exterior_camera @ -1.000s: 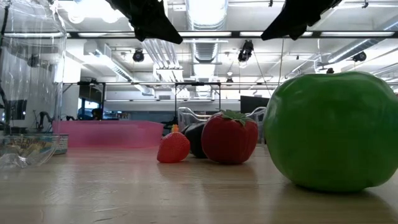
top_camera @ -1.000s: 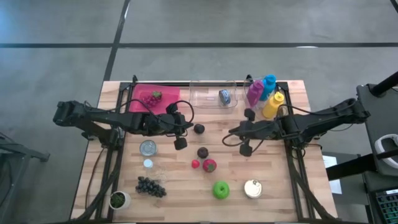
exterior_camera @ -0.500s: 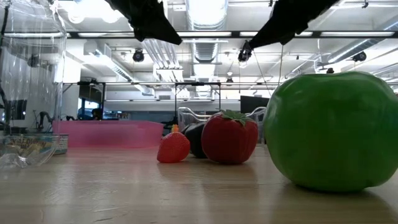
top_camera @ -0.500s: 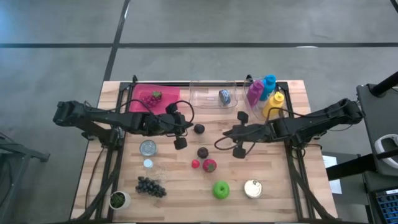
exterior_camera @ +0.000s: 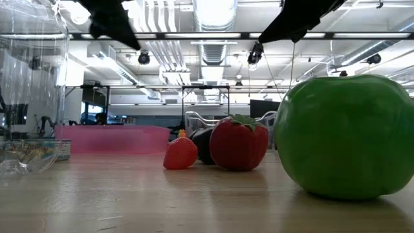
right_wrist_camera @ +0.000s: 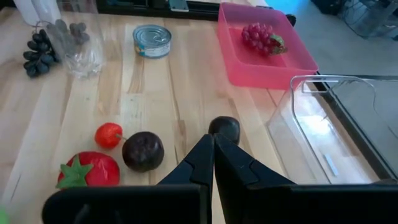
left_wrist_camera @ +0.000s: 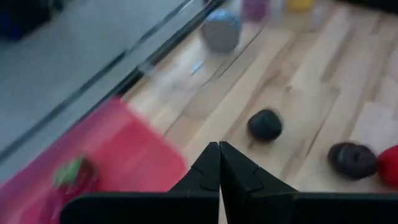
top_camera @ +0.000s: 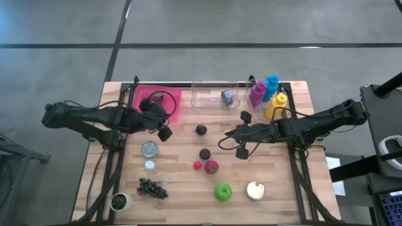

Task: Pick & Place Food Item
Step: Move the light blue tuna can to the center of the table

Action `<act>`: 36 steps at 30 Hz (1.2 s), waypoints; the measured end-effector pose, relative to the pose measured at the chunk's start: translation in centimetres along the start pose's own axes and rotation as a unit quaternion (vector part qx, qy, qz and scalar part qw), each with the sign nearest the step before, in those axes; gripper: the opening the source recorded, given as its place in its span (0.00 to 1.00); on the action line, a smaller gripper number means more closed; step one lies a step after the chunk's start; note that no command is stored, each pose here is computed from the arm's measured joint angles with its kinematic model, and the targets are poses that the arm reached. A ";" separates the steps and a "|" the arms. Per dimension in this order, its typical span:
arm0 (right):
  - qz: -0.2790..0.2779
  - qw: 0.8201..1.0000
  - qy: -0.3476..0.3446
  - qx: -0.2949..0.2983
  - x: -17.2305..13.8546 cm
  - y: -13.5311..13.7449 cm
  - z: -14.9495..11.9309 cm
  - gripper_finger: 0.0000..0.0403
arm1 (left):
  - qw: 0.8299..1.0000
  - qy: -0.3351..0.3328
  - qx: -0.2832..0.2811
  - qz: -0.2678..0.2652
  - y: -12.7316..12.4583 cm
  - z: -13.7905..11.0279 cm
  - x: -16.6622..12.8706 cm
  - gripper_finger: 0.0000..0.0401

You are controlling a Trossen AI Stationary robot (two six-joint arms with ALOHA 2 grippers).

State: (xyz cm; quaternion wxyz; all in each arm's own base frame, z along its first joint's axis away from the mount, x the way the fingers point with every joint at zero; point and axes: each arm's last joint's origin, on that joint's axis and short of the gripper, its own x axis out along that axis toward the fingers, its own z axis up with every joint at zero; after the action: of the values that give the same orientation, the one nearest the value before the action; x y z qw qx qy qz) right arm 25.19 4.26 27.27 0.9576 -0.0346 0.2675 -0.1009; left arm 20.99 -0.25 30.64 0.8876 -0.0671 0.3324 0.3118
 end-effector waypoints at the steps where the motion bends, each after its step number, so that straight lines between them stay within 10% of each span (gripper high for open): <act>1: 0.000 1.000 0.000 0.000 0.0 0.0 0.0 0.02 | 1.000 0.015 -0.007 0.011 0.3 -0.4 -0.2 0.00; 13: 0.000 1.000 -0.003 0.001 0.0 0.0 0.1 0.02 | 0.968 0.189 -0.118 0.115 1.4 -3.7 0.3 0.00; 36: 0.001 1.000 -0.004 0.015 0.0 0.0 0.1 0.02 | 0.890 0.399 -0.142 0.169 -1.1 -8.1 5.9 0.00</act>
State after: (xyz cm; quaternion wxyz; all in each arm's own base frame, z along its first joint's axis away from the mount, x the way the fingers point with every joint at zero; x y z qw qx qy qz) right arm 25.20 4.27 27.34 0.9591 -0.0208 0.2624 -0.1040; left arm 20.66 -0.76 20.62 0.5951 -0.2541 0.6167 0.4483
